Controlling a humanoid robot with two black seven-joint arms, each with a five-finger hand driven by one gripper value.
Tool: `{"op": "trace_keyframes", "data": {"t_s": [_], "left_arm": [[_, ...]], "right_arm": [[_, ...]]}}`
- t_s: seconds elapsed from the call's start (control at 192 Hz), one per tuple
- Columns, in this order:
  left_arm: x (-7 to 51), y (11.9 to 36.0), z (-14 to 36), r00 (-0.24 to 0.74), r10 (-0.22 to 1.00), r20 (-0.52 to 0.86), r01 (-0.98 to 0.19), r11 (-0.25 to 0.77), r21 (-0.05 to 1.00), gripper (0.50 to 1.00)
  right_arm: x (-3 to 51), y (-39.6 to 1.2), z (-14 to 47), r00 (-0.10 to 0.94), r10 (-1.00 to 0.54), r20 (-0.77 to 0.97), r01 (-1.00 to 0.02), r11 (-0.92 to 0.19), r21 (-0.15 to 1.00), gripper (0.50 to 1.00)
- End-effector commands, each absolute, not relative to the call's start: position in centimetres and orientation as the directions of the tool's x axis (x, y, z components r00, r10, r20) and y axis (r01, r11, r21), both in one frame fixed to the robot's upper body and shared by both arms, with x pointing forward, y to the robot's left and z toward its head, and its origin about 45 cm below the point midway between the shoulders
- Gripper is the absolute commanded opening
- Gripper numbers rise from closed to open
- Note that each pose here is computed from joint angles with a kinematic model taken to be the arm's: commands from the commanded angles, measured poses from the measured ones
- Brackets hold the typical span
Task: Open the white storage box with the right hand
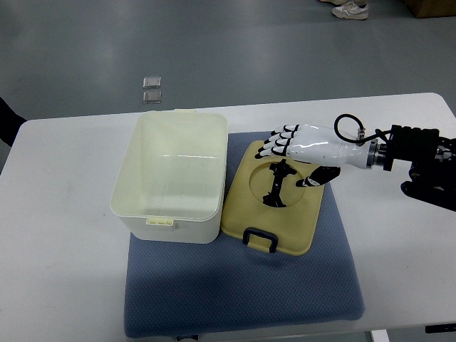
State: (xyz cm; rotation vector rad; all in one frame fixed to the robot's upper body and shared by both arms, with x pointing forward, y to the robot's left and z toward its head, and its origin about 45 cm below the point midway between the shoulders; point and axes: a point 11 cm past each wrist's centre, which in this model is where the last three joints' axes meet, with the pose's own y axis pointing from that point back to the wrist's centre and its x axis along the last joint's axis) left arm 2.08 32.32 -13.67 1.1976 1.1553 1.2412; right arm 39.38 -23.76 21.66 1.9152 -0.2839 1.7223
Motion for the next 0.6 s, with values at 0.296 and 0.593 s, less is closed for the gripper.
{"op": "trace_keyframes", "data": {"t_s": [0.296, 0.593], "left_arm": [[2.1, 32.3, -13.7, 0.009, 1.000, 0.023, -0.047, -0.023, 0.999, 1.000], [2.1, 32.3, -13.7, 0.009, 1.000, 0.023, -0.047, -0.023, 0.999, 1.000]], "right_arm": [[41.6, -29.2, 25.7, 0.235, -0.036, 0.971, -0.691, -0.709, 0.141, 0.860], [44.0, -30.8, 29.1, 0.398, -0.693, 0.601, -0.846, -0.530, -0.051, 0.860]]}}
